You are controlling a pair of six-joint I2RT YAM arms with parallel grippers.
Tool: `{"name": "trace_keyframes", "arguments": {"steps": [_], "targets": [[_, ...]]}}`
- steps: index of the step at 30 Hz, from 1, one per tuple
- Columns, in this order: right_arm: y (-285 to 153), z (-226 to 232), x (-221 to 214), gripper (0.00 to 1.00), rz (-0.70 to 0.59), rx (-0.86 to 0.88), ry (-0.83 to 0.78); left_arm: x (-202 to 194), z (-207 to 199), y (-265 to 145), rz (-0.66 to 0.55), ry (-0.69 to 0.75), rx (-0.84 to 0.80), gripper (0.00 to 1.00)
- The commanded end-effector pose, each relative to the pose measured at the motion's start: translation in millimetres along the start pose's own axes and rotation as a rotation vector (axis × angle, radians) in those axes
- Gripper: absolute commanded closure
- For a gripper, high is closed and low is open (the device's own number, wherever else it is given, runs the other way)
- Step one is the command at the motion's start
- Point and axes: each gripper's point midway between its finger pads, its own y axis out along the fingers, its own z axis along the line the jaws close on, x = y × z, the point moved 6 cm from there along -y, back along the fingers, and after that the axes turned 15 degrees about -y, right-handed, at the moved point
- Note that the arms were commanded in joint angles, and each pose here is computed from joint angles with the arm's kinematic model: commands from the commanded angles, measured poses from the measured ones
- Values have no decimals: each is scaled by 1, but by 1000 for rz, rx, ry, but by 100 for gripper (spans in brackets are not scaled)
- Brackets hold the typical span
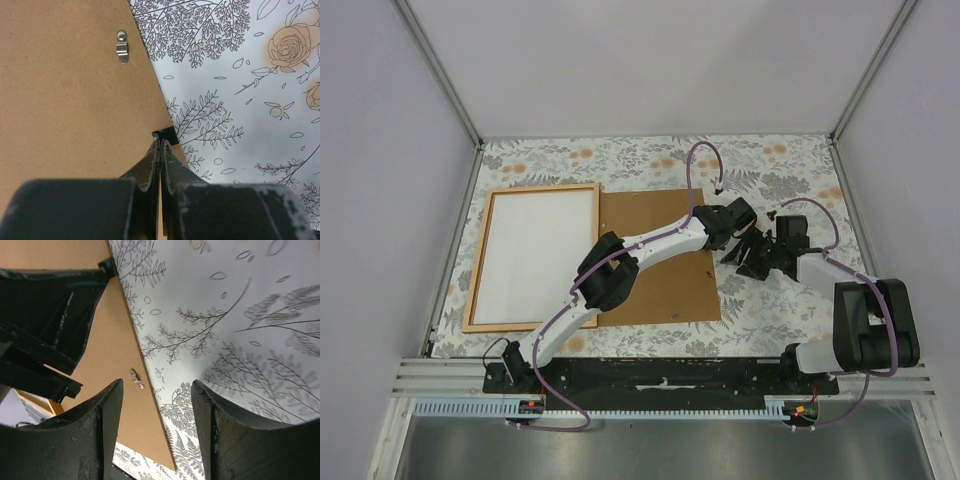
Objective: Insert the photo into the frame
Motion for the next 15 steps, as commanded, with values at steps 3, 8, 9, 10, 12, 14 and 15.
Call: {"name": "trace_keyframes", "arguments": {"steps": [3, 8, 9, 10, 12, 14, 15], "targets": [[18, 20, -1, 36, 35, 143, -79, -7, 18, 6, 38, 36, 65, 98], [28, 24, -5, 36, 55, 160, -86, 1, 19, -3, 28, 38, 53, 98], [29, 24, -4, 36, 55, 161, -85, 1, 19, -3, 30, 39, 51, 98], [30, 25, -4, 36, 58, 162, -86, 1, 19, -4, 31, 39, 50, 98], [30, 25, -5, 36, 58, 160, -88, 1, 19, -4, 34, 39, 47, 98], [30, 25, -5, 36, 60, 160, -90, 1, 19, -6, 36, 38, 46, 98], [31, 25, -4, 36, 60, 157, -90, 2, 20, -7, 33, 36, 47, 98]]}}
